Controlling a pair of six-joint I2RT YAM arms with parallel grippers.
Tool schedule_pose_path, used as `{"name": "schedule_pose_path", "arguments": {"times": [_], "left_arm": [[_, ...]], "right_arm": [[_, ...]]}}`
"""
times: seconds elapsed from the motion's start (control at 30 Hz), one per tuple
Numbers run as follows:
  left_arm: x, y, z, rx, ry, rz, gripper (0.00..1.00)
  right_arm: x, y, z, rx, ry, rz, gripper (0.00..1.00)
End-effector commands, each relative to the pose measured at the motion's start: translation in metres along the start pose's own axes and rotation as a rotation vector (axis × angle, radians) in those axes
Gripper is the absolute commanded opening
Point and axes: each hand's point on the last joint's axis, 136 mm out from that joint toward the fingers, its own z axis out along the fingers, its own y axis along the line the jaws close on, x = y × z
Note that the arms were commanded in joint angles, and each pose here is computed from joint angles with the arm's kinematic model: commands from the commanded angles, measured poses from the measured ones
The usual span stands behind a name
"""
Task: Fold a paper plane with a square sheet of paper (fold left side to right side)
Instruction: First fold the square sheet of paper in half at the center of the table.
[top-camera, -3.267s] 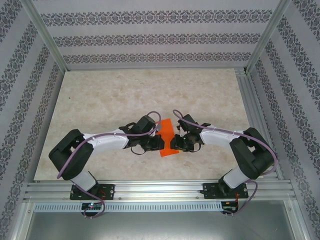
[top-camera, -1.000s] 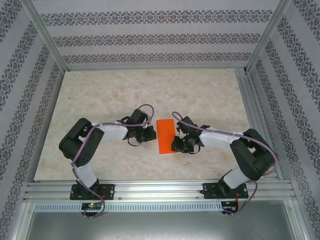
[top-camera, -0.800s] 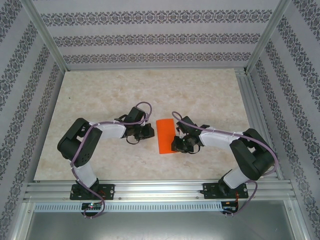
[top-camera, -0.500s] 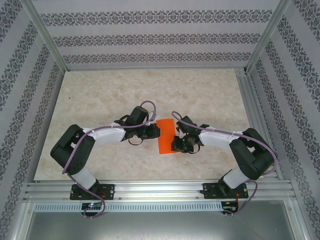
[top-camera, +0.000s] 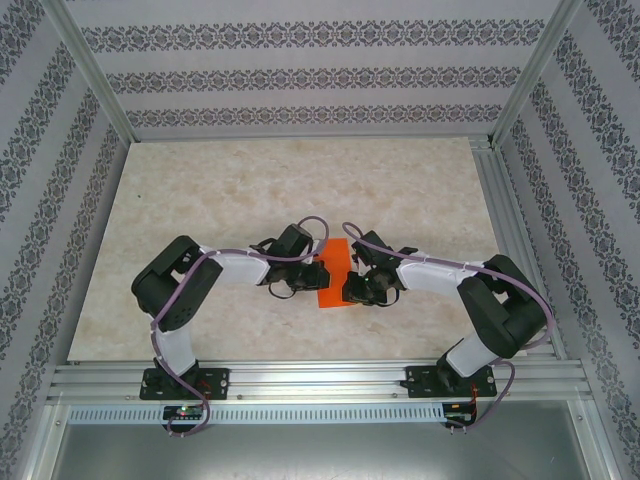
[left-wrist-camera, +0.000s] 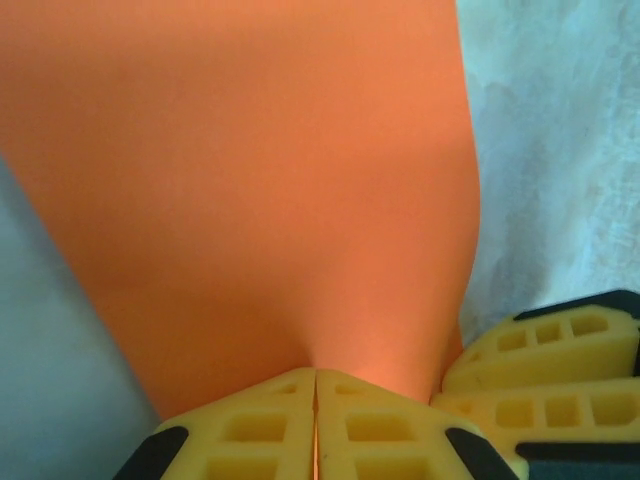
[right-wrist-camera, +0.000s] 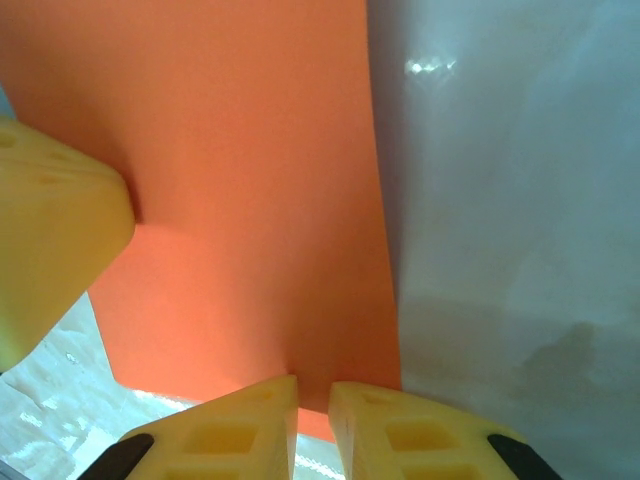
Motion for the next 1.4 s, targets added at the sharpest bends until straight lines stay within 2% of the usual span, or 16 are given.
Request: {"name": "schedule_pose_path", "arguments": {"times": [0.0,0.17,0.5,0.8,1.2,1.37], "left_arm": [[-0.014,-0.004,0.003,-0.027,-0.037,0.061,0.11],[-0.021,0.021,0.005,-0.141,-0.054,0.047,0.10],[-0.024,0.053,0.002,-0.215,-0.083,0.018,0.10],[-0.038,0.066,-0.020,-0.161,-0.171,-0.026,0.11],[-0.076,0.080,-0.045,-0.155,-0.250,-0.050,0.13],[-0.078,0.061,-0.062,-0.102,-0.270,-0.024,0.14]], "right_arm": [[0.025,-0.051,0.016,0.202,0.077,0.016,0.21],[0.025,-0.053,0.016,0.207,0.080,0.017,0.20],[0.027,-0.055,0.017,0.213,0.083,0.019,0.21],[0.028,-0.056,0.018,0.215,0.085,0.017,0.21],[0.028,-0.056,0.019,0.213,0.090,0.021,0.21],[0.027,-0.055,0.017,0.211,0.084,0.020,0.21]]}}
